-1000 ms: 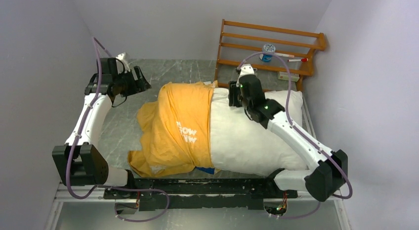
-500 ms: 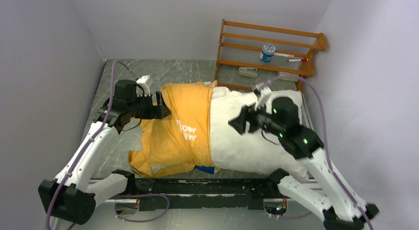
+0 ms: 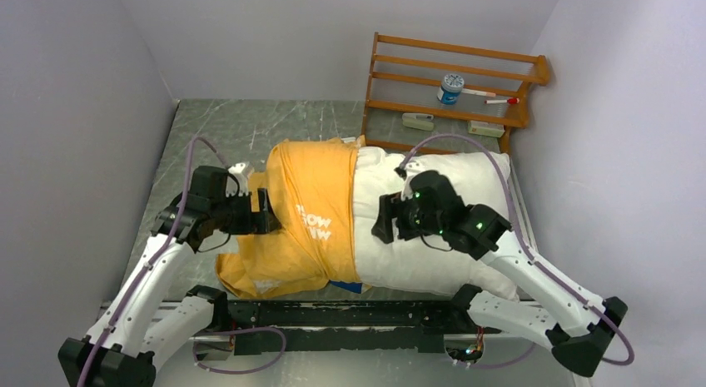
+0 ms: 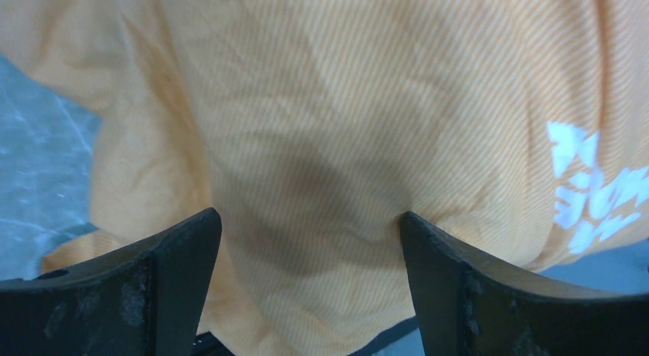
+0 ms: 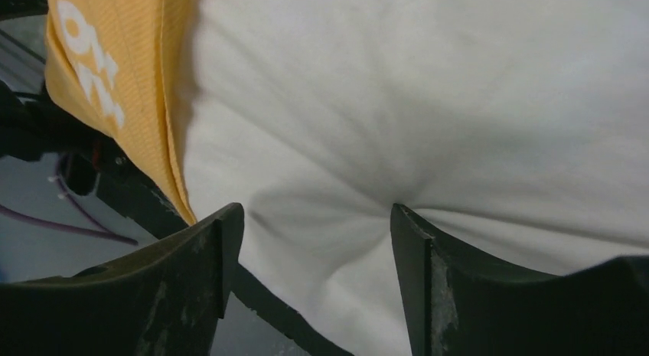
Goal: Remove the pillowcase from the pillow
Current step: Remove the pillow from the pillowcase.
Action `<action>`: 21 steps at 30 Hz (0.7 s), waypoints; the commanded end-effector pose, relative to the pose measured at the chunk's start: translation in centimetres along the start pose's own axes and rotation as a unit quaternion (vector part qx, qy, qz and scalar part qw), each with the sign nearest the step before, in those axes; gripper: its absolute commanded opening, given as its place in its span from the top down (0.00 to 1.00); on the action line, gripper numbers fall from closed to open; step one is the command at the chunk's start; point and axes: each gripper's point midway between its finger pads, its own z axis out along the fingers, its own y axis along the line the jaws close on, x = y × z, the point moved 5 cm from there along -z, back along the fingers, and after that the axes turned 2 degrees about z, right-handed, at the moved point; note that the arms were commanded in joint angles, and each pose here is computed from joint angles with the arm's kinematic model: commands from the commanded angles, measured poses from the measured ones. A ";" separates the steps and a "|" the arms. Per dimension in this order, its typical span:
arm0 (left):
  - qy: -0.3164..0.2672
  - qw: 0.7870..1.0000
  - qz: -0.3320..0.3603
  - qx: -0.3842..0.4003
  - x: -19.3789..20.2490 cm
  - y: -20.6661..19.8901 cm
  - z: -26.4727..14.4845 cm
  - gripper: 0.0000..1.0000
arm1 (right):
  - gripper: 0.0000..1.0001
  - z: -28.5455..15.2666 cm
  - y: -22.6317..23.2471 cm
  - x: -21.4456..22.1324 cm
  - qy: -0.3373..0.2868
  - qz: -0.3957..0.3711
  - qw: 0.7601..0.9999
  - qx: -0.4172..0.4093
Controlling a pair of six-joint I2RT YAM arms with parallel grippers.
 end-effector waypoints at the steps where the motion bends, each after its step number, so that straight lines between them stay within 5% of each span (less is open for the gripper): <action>1: 0.060 0.996 -0.022 0.061 3.8 -0.7 0.4 0.08 | 0.24 1.2 -2.1 3.9 0.043 0.012 0.989 0.142; 5: 0.109 0.989 -0.013 0.094 5.7 -0.8 1.4 0.06 | 0.29 4.9 -2.7 5.4 0.084 -0.013 0.984 0.159; 8: 0.115 0.985 -0.017 0.124 5.9 -1.2 2.0 0.12 | 0.59 6.5 -2.3 4.1 0.041 -0.002 0.986 0.159; 10: 0.104 0.981 -0.044 0.158 6.1 -2.1 2.4 0.24 | 0.78 6.9 -2.3 3.0 0.010 0.003 0.985 0.171; 12: 0.076 0.981 -0.066 0.167 5.7 -2.5 2.6 0.48 | 0.91 6.9 -2.7 2.0 -0.018 0.002 0.982 0.189; 15: 0.037 0.994 -0.077 0.070 4.4 -1.0 1.9 0.93 | 1.00 6.2 -3.6 0.7 -0.060 -0.004 0.972 0.226; 21: -0.051 0.986 -0.040 -0.157 -0.8 2.6 -2.5 0.95 | 1.00 4.4 -6.2 -1.6 -0.109 0.000 0.963 0.245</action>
